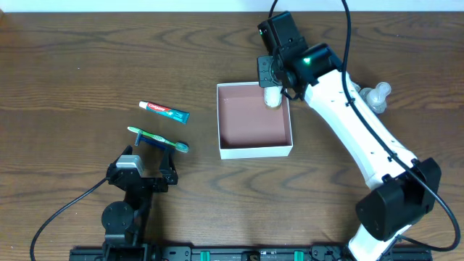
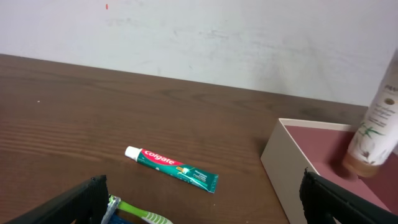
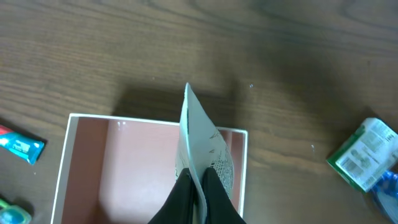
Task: Pack container
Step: 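Release the tube upright in the box and withdraw right gripper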
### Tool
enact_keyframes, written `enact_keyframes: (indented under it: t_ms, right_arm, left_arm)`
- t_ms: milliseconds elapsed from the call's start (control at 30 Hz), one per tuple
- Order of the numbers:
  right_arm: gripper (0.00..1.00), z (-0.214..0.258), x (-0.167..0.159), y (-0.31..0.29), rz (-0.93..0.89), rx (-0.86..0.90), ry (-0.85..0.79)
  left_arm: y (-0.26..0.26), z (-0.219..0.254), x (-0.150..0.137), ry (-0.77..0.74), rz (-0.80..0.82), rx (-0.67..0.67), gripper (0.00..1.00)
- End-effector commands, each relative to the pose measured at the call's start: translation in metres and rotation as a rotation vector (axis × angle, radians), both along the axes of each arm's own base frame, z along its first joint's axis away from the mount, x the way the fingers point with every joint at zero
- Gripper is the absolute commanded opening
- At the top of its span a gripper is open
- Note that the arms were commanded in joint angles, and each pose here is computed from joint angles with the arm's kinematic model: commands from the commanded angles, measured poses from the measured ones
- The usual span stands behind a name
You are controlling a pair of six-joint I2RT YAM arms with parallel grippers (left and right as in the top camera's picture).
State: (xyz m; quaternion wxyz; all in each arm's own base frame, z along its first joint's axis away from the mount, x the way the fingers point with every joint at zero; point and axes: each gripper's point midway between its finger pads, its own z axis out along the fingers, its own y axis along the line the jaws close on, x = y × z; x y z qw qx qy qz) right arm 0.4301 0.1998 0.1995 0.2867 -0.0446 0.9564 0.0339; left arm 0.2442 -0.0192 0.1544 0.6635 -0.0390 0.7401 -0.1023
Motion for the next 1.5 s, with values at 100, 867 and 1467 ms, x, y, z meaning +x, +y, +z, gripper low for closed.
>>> enact_keyframes:
  t_ms: [100, 867, 1467]
  right_arm:
    - [0.03, -0.019, 0.002, -0.006, -0.007, -0.031, 0.002]
    - [0.55, -0.016, 0.01, -0.022, -0.064, -0.011, -0.003]
    - [0.7, 0.152, -0.045, -0.146, -0.347, -0.02, -0.153]
  left_arm:
    - [-0.001, -0.015, -0.001, 0.047, -0.007, -0.001, 0.98]
    - [-0.001, -0.015, -0.001, 0.047, -0.007, -0.001, 0.98]
    - [-0.001, -0.015, -0.001, 0.047, -0.007, -0.001, 0.98]
